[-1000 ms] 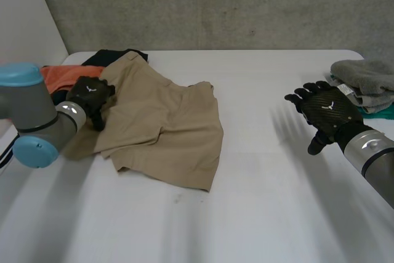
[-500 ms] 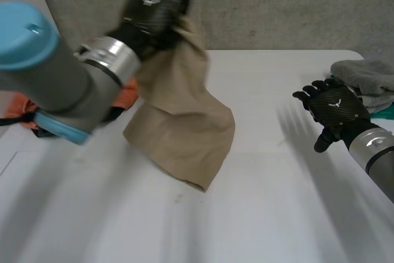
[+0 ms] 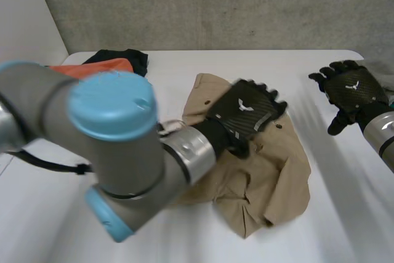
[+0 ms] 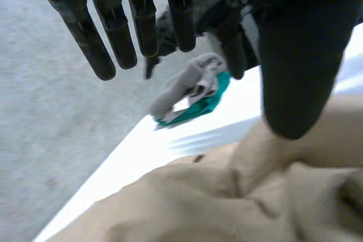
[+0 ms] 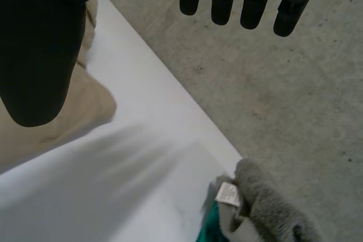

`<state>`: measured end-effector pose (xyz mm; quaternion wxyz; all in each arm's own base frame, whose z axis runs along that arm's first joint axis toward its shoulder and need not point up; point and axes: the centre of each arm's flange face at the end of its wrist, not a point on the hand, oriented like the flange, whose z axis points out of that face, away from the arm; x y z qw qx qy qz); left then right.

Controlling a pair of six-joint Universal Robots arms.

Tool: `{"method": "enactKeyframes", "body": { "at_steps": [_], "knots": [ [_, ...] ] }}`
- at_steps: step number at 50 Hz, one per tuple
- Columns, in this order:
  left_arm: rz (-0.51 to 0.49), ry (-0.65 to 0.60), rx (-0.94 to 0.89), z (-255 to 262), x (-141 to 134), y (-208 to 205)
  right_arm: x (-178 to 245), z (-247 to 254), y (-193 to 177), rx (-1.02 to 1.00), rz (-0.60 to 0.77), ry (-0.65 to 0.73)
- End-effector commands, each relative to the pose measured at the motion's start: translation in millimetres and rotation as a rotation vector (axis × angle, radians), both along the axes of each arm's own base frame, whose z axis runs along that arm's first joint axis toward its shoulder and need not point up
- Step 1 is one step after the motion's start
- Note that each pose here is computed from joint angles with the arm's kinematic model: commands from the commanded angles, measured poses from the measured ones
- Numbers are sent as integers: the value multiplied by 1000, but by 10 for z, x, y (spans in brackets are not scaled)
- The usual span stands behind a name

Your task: Fold the laundry.

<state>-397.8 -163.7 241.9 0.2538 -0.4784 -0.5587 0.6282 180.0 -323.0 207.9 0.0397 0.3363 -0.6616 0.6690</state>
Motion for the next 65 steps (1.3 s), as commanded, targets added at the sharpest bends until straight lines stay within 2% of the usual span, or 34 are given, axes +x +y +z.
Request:
{"method": "enactKeyframes", "body": {
  "at_steps": [1, 3, 6, 9, 12, 18, 27, 38, 45, 50, 54, 61, 65],
  "knots": [
    [162, -7, -5, 178, 367, 36, 32, 167, -38, -2, 47, 13],
    [232, -37, 25, 78, 458, 79, 66, 208, -25, 4, 105, 30],
    [278, -75, 68, -68, 516, 213, 60, 225, -23, 15, 196, 76],
    [249, -96, 90, -152, 489, 405, 6, 145, -50, 45, 244, 114],
    [176, -126, 106, -295, 411, 667, 34, 0, -105, 62, 296, 175],
    [119, -134, 103, -533, 226, 766, 16, -232, -322, 71, 310, 277],
    [71, -78, 60, -779, -173, 714, 41, -521, -601, 91, 328, 273],
    [53, -146, 61, -1053, -313, 745, 353, -821, -637, 111, 416, 265],
    [106, -92, 27, -778, -279, 645, 540, -949, -579, 134, 453, 230],
    [234, -25, -18, -391, -120, 471, 593, -928, -677, 96, 443, 202],
    [299, 22, -43, -130, 26, 409, 600, -817, -745, 71, 419, 140],
    [375, 139, -106, 405, 288, 237, 530, 238, -690, -47, 361, -83],
    [426, 271, -182, 941, 509, 165, 373, 762, -610, -114, 321, -156]
  ]
}}
